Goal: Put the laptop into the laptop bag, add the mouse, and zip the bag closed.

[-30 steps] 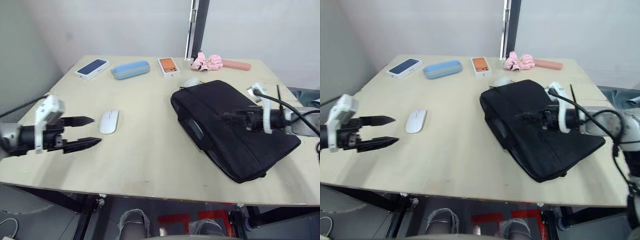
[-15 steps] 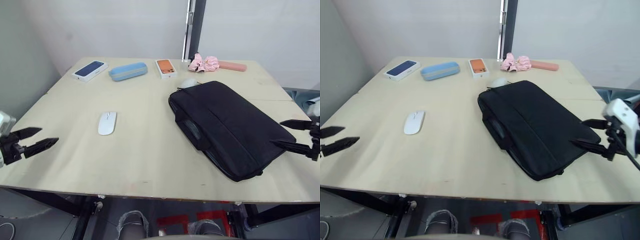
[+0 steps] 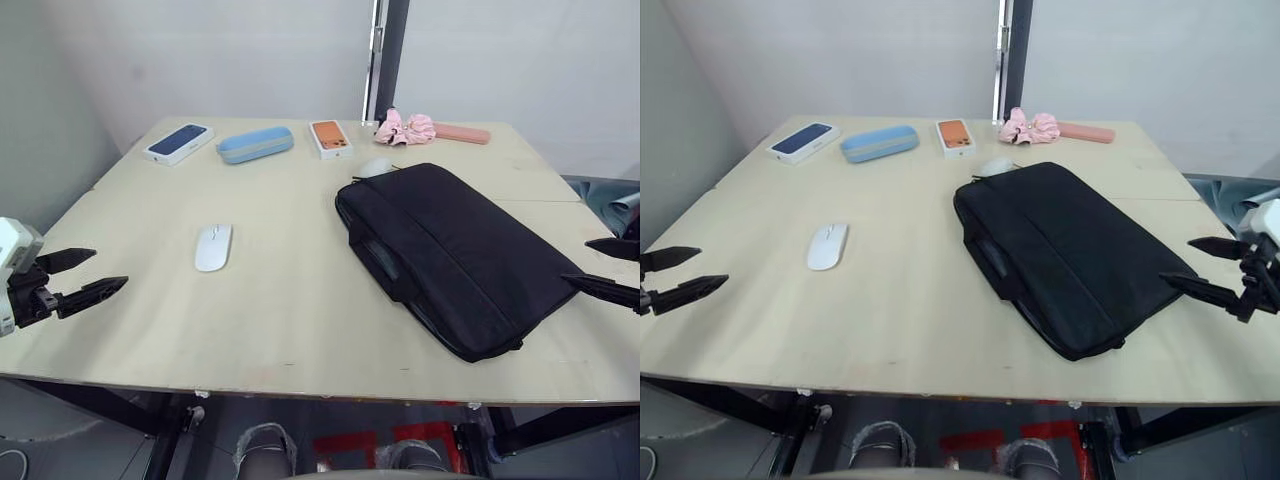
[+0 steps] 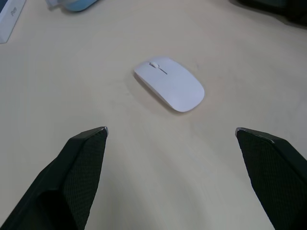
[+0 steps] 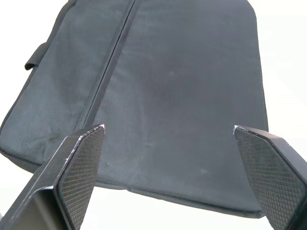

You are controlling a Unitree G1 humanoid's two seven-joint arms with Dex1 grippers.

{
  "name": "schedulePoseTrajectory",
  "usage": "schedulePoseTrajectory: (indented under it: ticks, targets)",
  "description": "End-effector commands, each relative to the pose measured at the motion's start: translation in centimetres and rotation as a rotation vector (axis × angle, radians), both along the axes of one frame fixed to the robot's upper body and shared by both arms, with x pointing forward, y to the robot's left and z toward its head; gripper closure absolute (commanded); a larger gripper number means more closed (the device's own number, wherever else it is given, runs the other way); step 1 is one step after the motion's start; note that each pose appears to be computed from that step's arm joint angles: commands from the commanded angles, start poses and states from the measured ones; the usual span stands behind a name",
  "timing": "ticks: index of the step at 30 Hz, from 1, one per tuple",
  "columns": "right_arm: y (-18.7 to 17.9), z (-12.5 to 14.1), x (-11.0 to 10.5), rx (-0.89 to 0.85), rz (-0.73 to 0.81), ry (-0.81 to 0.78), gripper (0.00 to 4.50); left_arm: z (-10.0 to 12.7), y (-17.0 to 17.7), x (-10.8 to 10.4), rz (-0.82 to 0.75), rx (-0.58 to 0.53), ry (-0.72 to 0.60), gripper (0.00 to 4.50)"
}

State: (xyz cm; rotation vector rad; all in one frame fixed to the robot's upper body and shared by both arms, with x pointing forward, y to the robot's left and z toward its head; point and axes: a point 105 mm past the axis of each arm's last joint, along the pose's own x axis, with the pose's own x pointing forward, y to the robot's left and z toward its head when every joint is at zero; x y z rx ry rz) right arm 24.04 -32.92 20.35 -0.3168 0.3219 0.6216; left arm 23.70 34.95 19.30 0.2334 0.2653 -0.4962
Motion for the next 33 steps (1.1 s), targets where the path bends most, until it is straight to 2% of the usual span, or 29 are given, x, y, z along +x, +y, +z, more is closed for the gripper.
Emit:
schedulePoseTrajectory:
  ticks: [1,4,8,14,17,19,22,29,33]
  targets:
    - [2.3,1.7,0.5,0.0,0.091,-0.055,0.02,0.7,-1.2,0.6,-0.026,-0.014,-0.025,0.0]
    - [6.0,3.4,1.1,0.049,0.218,-0.115,0.02,-0.1,-1.0,1.3,0.03,-0.006,0.002,0.0]
    - [11.2,5.0,1.8,0.081,0.375,-0.175,0.02,-1.3,-1.2,2.1,0.095,-0.05,0.021,0.0]
    - [18.3,6.1,3.4,0.148,0.544,-0.213,0.02,-3.7,-4.3,2.4,0.096,-0.105,0.075,0.0]
    - [21.5,6.5,3.1,0.171,0.662,-0.218,0.02,-5.3,-5.4,3.2,0.164,-0.081,0.079,0.0]
    - [22.3,6.6,3.0,0.179,0.696,-0.216,0.02,-6.0,-5.1,4.0,0.259,-0.066,0.068,0.0]
    - [22.8,6.3,3.1,0.174,0.715,-0.2,0.02,-6.3,-4.9,5.1,0.394,-0.109,0.036,0.0]
    - [23.1,5.8,3.5,0.164,0.715,-0.187,0.02,-6.0,-8.1,7.1,0.434,-0.162,-0.018,0.0]
    - [23.3,5.8,3.4,0.163,0.717,-0.189,0.02,-5.3,-8.2,8.6,0.49,-0.234,-0.035,0.0]
